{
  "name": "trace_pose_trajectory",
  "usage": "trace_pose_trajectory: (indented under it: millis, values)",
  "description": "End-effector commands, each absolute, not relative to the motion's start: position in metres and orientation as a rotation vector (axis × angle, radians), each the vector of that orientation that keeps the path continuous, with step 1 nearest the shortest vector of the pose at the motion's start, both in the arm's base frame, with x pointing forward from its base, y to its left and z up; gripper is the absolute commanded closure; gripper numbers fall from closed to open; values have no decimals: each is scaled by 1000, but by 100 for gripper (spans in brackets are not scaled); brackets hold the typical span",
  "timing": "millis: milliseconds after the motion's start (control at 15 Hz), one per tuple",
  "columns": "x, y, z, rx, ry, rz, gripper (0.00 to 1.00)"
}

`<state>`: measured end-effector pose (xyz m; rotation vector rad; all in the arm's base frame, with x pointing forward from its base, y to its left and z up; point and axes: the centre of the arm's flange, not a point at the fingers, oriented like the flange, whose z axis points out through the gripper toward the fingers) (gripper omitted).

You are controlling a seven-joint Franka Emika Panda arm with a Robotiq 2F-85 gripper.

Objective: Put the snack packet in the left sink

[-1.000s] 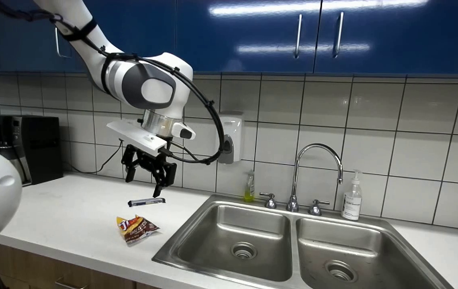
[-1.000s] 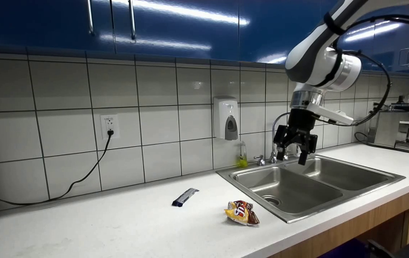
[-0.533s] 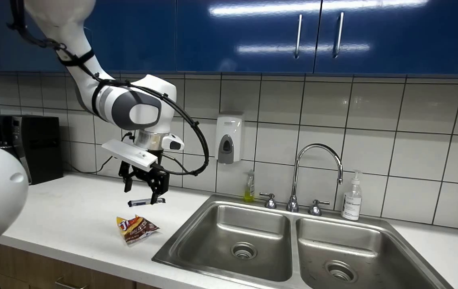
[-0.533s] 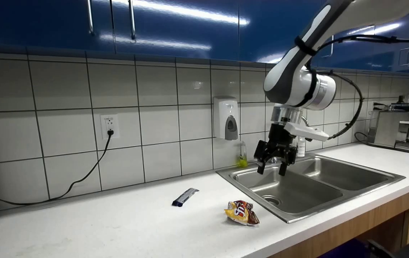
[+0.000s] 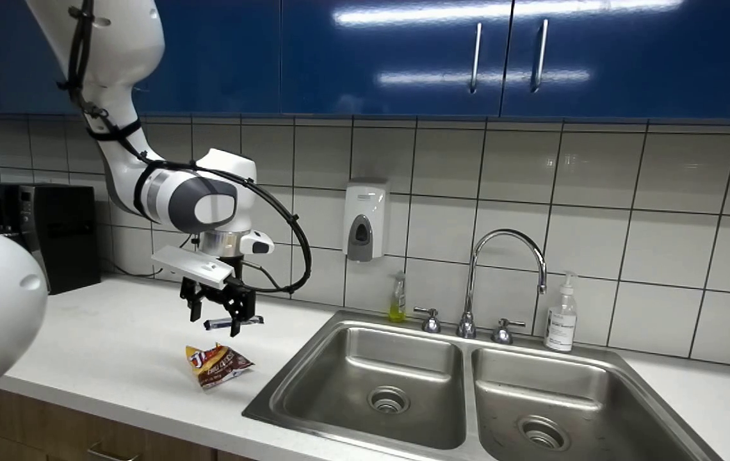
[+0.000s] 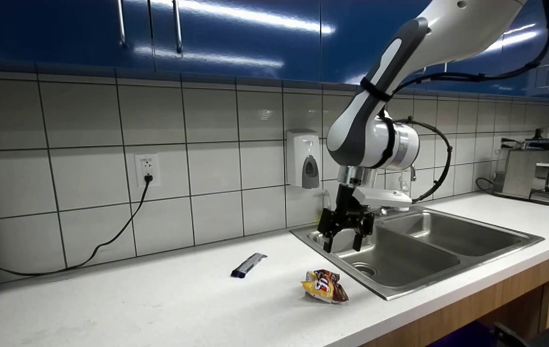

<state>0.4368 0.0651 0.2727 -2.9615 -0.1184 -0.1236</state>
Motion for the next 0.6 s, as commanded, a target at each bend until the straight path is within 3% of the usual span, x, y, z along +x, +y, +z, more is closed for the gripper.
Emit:
trace_pose_trajectory:
  millis: [0, 533]
  values:
    - [457, 91, 257, -2981, -95, -113, 0]
    - [461, 105, 235, -2970, -98, -51, 0]
